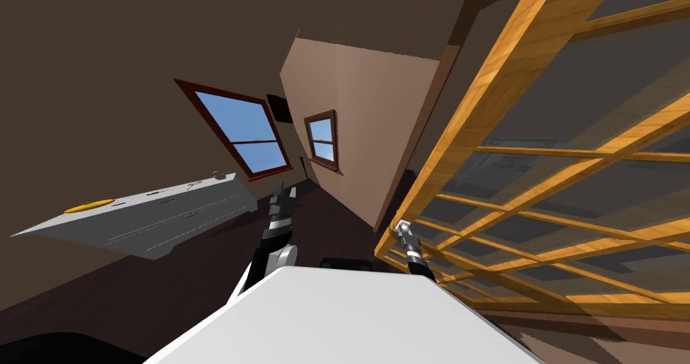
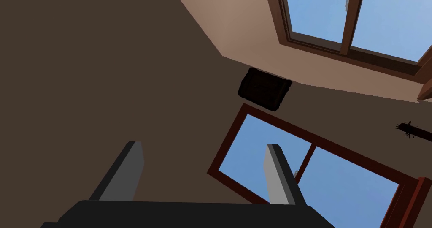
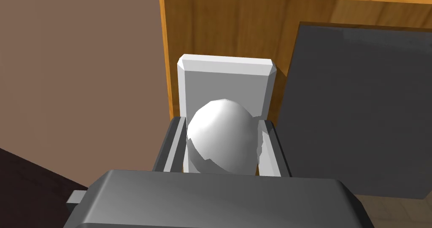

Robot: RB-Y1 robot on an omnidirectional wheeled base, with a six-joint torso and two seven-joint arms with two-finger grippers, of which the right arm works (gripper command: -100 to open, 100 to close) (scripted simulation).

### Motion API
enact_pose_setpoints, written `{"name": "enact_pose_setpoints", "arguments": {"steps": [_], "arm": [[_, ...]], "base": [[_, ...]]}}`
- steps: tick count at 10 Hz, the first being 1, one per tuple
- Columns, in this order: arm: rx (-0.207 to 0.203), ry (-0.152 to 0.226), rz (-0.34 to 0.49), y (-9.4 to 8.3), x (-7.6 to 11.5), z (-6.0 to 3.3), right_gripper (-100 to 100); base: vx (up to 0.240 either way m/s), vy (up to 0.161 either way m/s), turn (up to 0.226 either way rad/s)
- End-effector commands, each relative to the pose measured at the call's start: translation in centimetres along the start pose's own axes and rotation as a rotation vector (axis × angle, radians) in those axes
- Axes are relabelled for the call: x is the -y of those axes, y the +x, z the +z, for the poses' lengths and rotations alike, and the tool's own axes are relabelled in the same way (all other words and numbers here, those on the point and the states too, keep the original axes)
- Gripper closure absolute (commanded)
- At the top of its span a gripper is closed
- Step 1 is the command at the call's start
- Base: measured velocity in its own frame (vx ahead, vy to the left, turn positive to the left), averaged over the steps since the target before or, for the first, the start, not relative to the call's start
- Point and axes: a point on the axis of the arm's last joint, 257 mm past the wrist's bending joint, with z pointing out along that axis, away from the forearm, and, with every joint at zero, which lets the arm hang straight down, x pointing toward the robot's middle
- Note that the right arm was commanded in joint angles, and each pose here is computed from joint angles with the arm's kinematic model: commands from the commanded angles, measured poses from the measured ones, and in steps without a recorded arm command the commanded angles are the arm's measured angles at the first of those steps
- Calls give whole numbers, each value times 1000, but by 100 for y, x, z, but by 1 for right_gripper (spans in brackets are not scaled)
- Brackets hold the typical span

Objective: Pull the door open

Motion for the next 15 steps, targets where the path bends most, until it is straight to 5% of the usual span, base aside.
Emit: {"name": "enact_pose_setpoints", "arguments": {"steps": [1, 4, 11, 12, 15], "arm": [[-4, 35, 7, 12, 59, -35, 100], [2, 59, 9, 3, 105, -73, 100], [-3, 174, 12, 11, 126, -361, 100], [0, 166, 10, -7, 124, -335, 100], [-1, 214, 10, -13, 97, -531, 100]], "base": [[-242, -20, 99], [-209, -14, 63], [-231, -25, 123], [-121, -1, 24], [-211, -44, 140]]}}
